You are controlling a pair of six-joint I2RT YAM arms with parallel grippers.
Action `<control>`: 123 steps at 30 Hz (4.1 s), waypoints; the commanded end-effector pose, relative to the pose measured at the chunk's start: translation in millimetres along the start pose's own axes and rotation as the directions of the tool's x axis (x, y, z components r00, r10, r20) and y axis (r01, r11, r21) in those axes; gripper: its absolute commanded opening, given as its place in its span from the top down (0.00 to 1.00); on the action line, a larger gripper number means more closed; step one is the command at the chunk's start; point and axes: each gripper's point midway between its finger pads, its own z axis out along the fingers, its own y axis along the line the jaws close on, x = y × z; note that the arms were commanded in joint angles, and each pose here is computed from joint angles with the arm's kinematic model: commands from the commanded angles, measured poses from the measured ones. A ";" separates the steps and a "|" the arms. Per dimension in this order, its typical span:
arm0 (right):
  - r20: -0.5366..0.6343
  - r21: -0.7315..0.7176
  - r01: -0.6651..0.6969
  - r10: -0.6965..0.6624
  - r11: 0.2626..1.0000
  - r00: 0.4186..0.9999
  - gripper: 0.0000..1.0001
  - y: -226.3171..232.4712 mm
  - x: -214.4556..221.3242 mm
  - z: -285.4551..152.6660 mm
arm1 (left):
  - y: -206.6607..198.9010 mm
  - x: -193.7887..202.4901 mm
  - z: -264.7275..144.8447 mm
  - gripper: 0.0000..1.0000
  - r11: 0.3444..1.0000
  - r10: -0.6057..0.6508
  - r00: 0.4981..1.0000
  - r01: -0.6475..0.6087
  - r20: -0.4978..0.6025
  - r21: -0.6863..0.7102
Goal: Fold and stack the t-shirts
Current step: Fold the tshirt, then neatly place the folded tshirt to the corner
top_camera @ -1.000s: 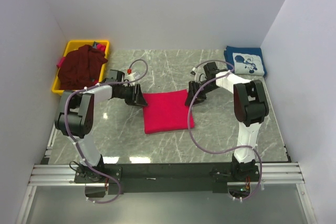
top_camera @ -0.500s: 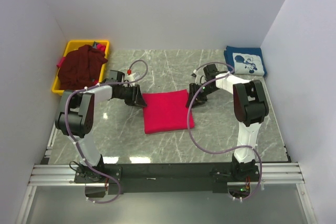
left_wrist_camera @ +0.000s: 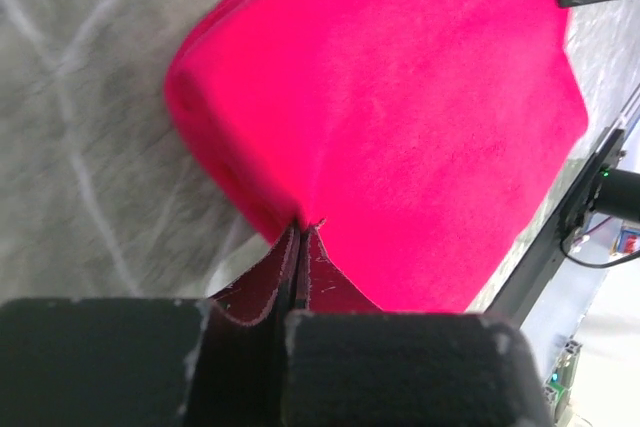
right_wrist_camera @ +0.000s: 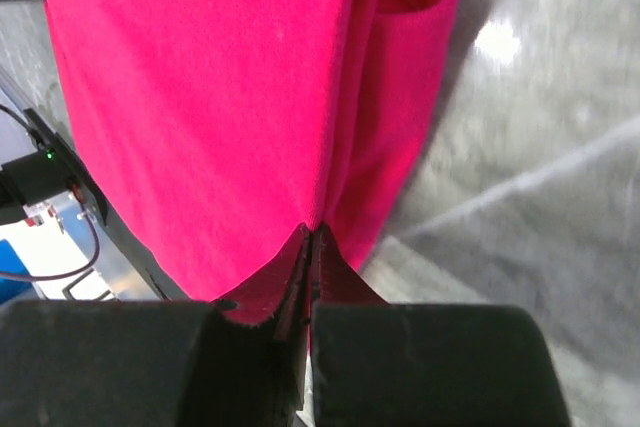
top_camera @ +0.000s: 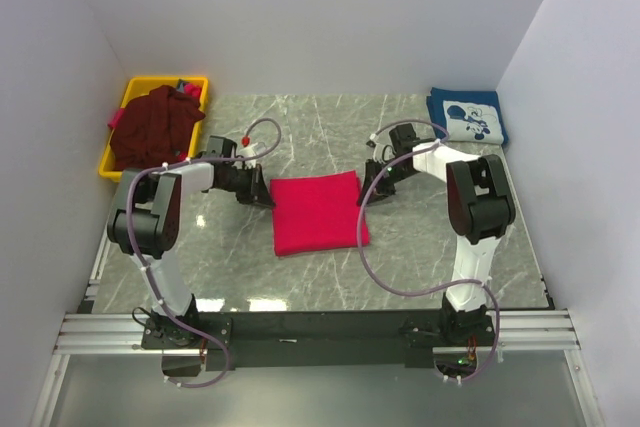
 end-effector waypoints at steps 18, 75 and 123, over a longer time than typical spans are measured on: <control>0.236 -0.184 0.295 -0.249 0.938 0.939 0.43 82.6 1.5 -77.0 | -54.6 -16.3 -70.1 0.45 0.951 0.218 0.964 -0.245 0.155 0.186; -0.172 -0.323 -0.250 0.203 0.913 0.964 1.00 45.0 92.6 53.4 | -32.1 100.4 49.4 0.99 0.900 -0.309 0.918 0.367 -0.250 0.234; 0.543 -0.065 0.072 -0.026 0.995 0.839 0.36 54.7 -106.5 -139.5 | -99.4 -97.2 -61.6 0.32 0.729 0.685 0.676 -0.633 0.271 -0.262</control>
